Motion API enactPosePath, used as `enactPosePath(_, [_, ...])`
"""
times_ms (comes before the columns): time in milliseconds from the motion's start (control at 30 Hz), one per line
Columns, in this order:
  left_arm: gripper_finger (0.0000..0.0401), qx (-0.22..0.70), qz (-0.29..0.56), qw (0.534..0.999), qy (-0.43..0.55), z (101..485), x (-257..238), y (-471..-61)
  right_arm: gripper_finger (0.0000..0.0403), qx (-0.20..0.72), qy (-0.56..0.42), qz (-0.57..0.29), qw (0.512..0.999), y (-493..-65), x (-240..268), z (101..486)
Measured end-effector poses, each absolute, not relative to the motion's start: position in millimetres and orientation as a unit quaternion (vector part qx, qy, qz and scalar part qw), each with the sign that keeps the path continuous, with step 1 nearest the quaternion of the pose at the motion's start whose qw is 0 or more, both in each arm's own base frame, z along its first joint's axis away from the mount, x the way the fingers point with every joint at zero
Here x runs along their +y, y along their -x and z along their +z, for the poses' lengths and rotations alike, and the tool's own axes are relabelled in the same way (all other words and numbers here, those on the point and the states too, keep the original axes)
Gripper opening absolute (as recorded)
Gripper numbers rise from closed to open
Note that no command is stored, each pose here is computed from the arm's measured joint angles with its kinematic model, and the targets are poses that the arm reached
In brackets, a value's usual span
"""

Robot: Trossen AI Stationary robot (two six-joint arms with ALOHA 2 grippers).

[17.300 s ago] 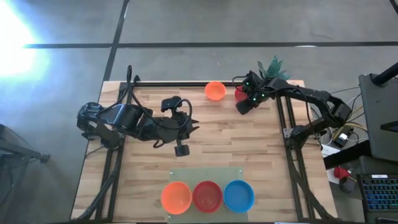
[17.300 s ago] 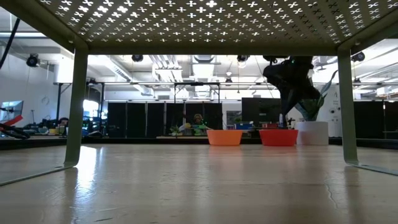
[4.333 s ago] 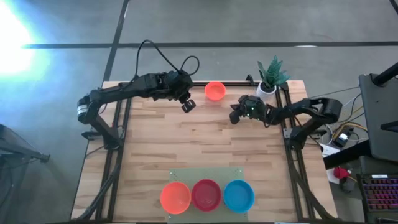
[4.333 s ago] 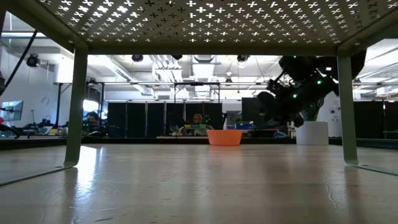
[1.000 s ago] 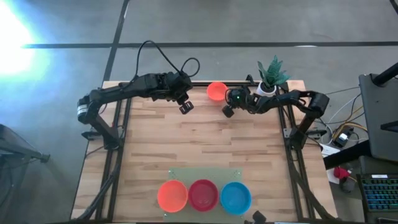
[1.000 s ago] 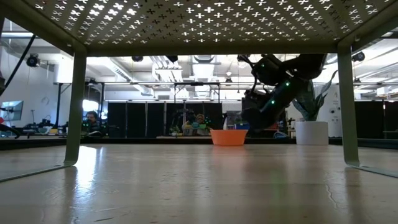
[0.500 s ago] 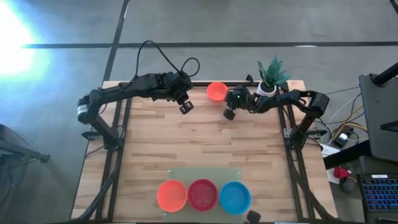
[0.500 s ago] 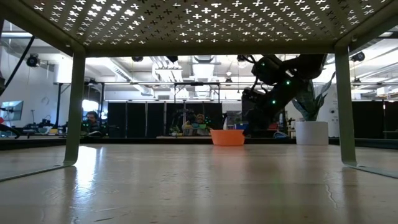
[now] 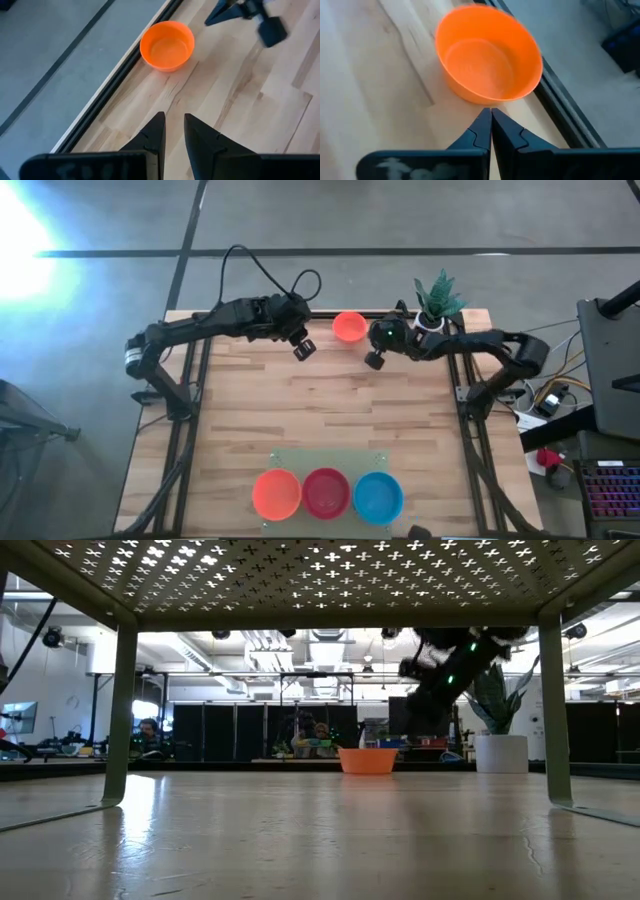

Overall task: Pick & Place Mini bowls
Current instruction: Stack the orange bowl on the orange bowl on the shelf

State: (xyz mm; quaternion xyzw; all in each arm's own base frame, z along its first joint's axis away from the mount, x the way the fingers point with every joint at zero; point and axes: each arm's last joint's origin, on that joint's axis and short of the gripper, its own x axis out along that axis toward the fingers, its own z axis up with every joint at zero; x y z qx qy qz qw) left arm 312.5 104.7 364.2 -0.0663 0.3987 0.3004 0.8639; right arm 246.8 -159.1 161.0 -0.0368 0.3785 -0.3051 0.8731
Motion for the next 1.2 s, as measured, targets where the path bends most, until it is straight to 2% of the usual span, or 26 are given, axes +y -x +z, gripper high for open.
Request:
enactPosePath(300, [0.0064,0.390,0.305,0.865,0.076,335.9,115.4,-346.3,0.0008,0.321,0.004,-0.303,0.898,-213.5,-120.1,229.3])
enactPosePath(600, [0.0065,0.346,0.353,0.852,0.175,312.8,128.3,-368.2,0.0008,0.215,-0.004,-0.297,0.930,-180.2,-92.5,278.0])
enactPosePath(867, [0.0065,0.312,0.395,0.824,0.261,291.4,140.9,-381.5,0.0008,0.154,-0.009,-0.297,0.942,-161.2,-81.1,298.3])
enactPosePath(1200, [0.0065,0.246,0.428,0.798,0.345,264.6,154.5,-403.1,0.0008,0.142,-0.009,-0.277,0.950,-154.5,-76.0,302.9])
